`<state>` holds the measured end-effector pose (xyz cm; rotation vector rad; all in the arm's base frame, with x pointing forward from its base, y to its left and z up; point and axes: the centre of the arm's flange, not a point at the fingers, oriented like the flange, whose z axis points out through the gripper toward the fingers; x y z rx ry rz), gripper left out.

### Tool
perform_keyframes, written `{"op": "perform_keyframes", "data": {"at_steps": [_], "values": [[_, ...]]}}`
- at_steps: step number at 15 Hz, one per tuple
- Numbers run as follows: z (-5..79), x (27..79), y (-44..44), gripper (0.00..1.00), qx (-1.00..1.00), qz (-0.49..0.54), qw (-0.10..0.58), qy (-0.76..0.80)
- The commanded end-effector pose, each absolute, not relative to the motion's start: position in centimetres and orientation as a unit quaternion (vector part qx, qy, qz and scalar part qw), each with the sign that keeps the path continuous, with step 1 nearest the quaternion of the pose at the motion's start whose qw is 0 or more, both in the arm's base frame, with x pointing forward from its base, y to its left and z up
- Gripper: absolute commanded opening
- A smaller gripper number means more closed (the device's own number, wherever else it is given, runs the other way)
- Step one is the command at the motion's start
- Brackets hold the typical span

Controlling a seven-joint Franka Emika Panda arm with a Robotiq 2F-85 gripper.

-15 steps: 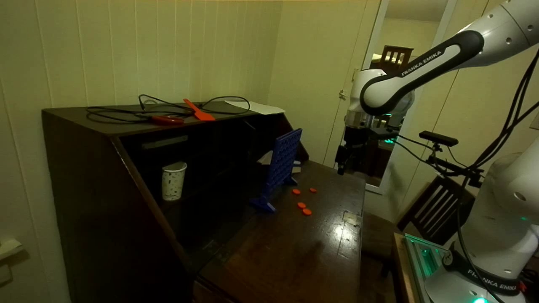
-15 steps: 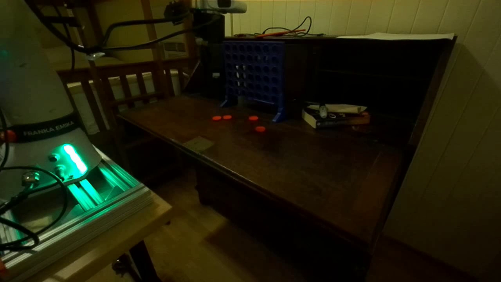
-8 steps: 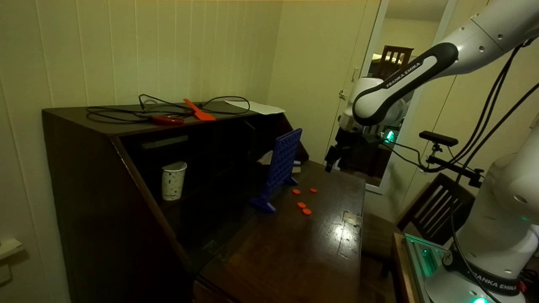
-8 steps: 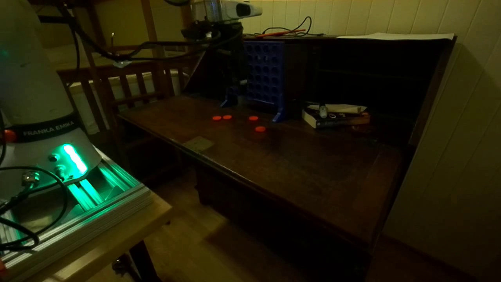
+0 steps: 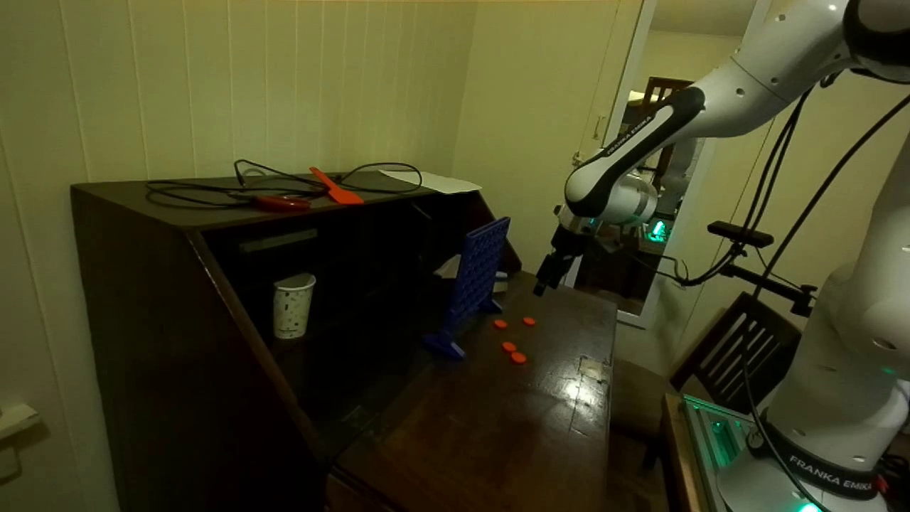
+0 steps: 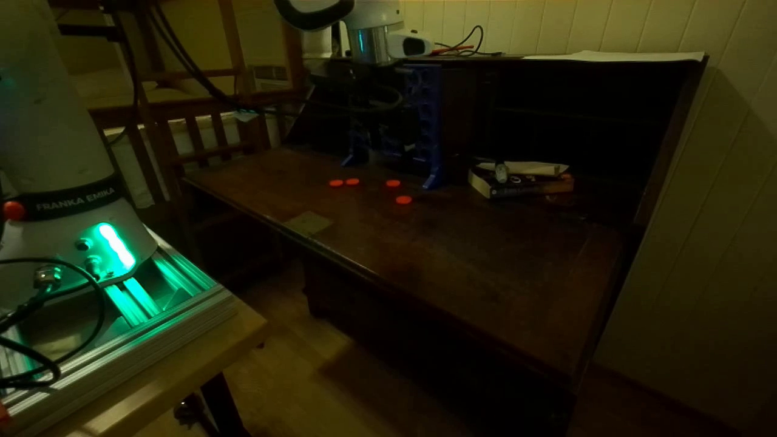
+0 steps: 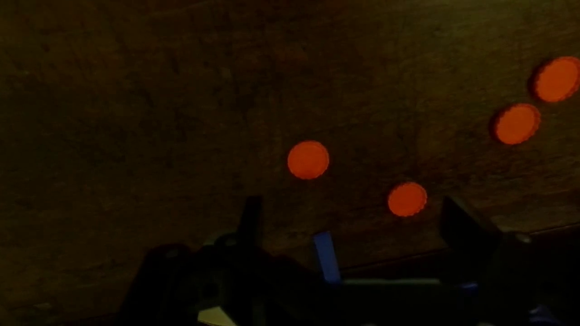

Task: Put two orange rings in the rack

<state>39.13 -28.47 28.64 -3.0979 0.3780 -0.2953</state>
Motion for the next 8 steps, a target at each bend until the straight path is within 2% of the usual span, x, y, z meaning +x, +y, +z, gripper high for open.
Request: {"op": "perform_keyframes", "data": {"at_steps": [1, 8], "values": [[26.2, 41.1, -30.8, 1.00, -0.993, -0.083, -0.001, 0.089], [26.7, 40.3, -29.5, 1.00, -0.992, -0.078, -0.002, 0.095]]}}
